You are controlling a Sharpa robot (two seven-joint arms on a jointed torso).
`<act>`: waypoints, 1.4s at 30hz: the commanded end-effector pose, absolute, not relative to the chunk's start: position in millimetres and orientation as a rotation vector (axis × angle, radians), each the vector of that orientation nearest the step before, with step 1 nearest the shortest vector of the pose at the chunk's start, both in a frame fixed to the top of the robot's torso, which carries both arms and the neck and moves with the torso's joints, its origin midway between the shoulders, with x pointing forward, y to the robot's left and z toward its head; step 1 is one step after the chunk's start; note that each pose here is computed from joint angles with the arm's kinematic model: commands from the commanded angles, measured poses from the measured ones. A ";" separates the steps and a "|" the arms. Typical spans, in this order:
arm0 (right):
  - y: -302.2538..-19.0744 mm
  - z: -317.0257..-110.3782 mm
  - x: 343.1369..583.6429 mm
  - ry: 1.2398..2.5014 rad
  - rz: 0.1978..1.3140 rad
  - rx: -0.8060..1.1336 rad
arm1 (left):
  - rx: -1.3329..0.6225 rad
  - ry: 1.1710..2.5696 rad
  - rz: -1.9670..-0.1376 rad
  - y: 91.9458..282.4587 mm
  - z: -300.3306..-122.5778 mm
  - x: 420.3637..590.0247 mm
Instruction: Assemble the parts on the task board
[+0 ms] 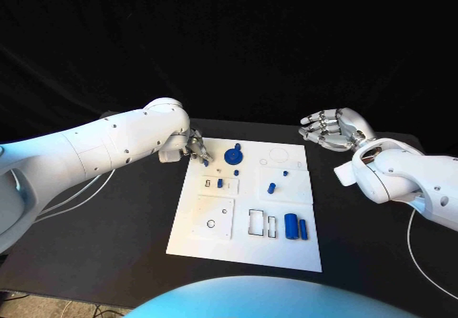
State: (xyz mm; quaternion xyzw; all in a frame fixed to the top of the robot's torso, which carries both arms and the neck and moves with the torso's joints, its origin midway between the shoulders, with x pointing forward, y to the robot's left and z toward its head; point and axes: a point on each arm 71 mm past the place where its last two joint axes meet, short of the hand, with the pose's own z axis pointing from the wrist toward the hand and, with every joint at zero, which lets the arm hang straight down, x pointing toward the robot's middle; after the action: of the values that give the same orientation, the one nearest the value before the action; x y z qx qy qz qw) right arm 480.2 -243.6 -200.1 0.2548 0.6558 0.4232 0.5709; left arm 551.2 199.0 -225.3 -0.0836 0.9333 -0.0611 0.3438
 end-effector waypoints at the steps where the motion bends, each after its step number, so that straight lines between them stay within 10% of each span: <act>1: -241.8 -200.4 479.6 1.549 1.006 0.584 | -0.203 2.442 -0.180 195.6 -225.9 550.0; 21: -244.5 -200.7 479.7 1.551 1.000 0.588 | -0.360 2.399 -0.321 204.8 -221.8 544.6; 42: -246.9 -201.0 479.3 1.551 0.995 0.591 | -0.321 2.356 -0.417 209.1 -215.4 499.8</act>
State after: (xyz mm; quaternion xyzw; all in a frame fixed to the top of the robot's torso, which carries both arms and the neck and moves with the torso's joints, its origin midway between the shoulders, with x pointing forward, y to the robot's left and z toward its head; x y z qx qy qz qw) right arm 479.9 -248.5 -200.4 0.2570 0.6566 0.4195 0.5717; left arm 498.9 211.9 -218.4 -0.1229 0.9226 -0.1523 0.3323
